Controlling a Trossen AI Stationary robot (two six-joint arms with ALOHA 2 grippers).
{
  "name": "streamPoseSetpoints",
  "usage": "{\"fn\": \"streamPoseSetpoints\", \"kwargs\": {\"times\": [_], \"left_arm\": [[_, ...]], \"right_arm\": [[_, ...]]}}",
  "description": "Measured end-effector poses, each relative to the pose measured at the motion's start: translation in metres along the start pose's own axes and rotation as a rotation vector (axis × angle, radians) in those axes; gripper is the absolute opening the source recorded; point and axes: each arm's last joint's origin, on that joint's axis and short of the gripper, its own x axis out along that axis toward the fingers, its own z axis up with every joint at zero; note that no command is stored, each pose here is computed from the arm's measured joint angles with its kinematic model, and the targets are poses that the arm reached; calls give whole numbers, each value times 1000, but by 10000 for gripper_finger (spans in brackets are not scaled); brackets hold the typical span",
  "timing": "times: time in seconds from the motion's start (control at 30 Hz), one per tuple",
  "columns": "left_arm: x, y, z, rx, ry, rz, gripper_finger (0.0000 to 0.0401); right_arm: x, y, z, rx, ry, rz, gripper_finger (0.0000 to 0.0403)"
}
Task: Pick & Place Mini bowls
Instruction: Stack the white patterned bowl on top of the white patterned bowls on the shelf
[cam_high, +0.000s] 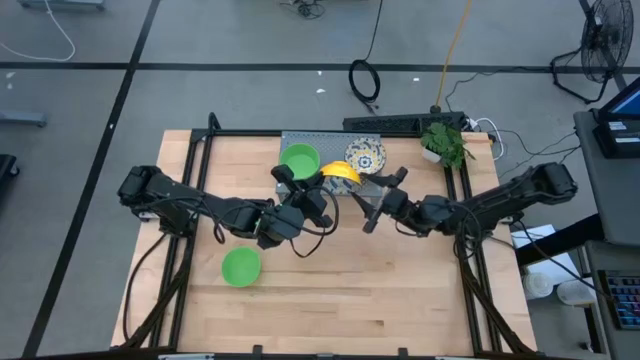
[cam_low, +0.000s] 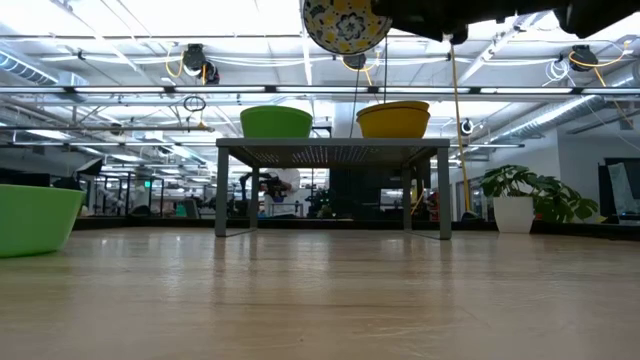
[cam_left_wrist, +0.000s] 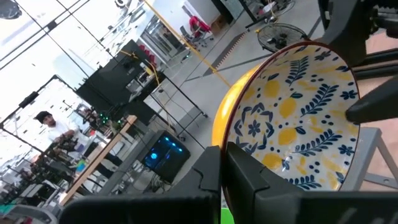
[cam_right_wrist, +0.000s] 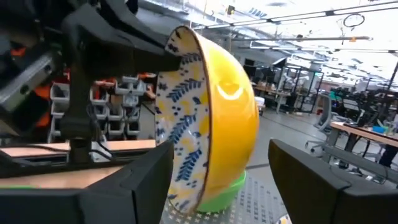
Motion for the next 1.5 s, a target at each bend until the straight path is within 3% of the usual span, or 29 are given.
{"fn": "streamPoseSetpoints", "kwargs": {"times": [0.17,0.43,0.53,0.63,0.83,1.03,1.23,1.37,1.5], "left_arm": [[0,0,0,-1,0,0,6],[-2,-1,1,-35,-19,-36,6],[-3,-4,1,-37,-40,-96,6],[-2,-4,4,-119,-60,-126,36],[-4,-4,8,-228,-81,-259,148],[-19,-5,10,-213,-102,-331,252],[-49,-16,8,-153,-111,-428,303],[-62,-21,3,-54,-123,-550,321],[-64,-26,2,-48,-129,-633,330]], "right_arm": [[12,-1,1,-47,8,-32,198],[17,-7,5,-97,7,-102,21],[18,-8,8,-160,34,-145,13],[21,-7,13,-231,66,-158,5],[30,0,19,-352,160,-75,3],[56,-17,57,-452,245,-116,2],[82,-69,112,-314,355,-111,2],[97,-116,135,-173,482,-81,2],[109,-163,149,-63,635,-128,1]]}}
